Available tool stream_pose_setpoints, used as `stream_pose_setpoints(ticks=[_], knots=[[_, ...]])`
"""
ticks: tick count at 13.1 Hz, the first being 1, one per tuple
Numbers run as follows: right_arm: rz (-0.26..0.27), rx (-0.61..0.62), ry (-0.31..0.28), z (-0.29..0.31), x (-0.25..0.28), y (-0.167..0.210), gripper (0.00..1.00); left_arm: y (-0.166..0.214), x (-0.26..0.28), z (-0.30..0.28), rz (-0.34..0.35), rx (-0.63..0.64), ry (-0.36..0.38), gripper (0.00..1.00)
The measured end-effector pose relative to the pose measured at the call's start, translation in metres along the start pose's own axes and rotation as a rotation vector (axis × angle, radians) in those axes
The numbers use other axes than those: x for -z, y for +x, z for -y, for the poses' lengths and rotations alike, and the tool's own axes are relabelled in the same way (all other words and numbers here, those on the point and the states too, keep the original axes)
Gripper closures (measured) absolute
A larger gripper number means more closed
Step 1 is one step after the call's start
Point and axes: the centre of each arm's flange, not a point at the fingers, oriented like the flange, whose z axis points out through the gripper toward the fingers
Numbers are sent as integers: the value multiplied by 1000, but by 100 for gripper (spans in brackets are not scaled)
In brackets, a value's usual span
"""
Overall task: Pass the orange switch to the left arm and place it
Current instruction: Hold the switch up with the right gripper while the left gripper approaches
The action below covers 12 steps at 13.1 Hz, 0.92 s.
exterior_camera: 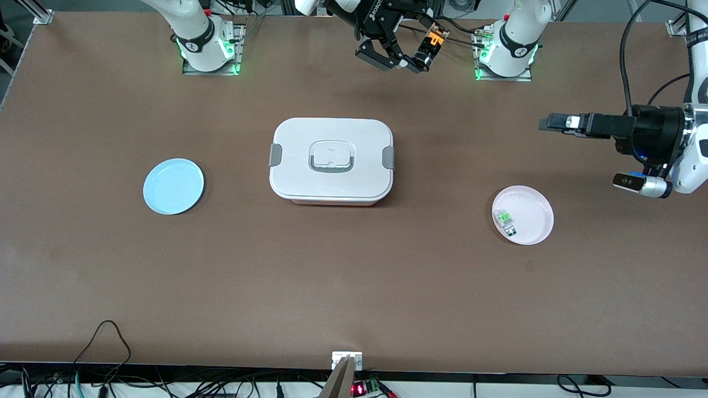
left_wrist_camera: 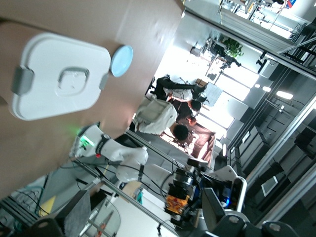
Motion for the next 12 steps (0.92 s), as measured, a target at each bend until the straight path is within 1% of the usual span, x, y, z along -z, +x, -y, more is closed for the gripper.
stream_pose_setpoints(ticks=[3, 4, 7, 8, 10, 12], knots=[[0, 0, 0, 0, 0, 0, 28, -31, -36, -29, 38, 46, 31, 0], [1, 0, 0, 0, 0, 0, 28, -45, -52, -38, 28, 64, 37, 0], [5, -1, 0, 0, -1, -2, 28, -86, -106, -53, -44, 85, 40, 0], [7, -1, 0, 0, -2, -3, 28, -93, -122, -52, -61, 92, 28, 0], [7, -1, 0, 0, -2, -3, 28, -96, -149, -47, -80, 111, -11, 0], [7, -1, 0, 0, -2, -3, 28, -89, -160, -38, -77, 134, -46, 0]])
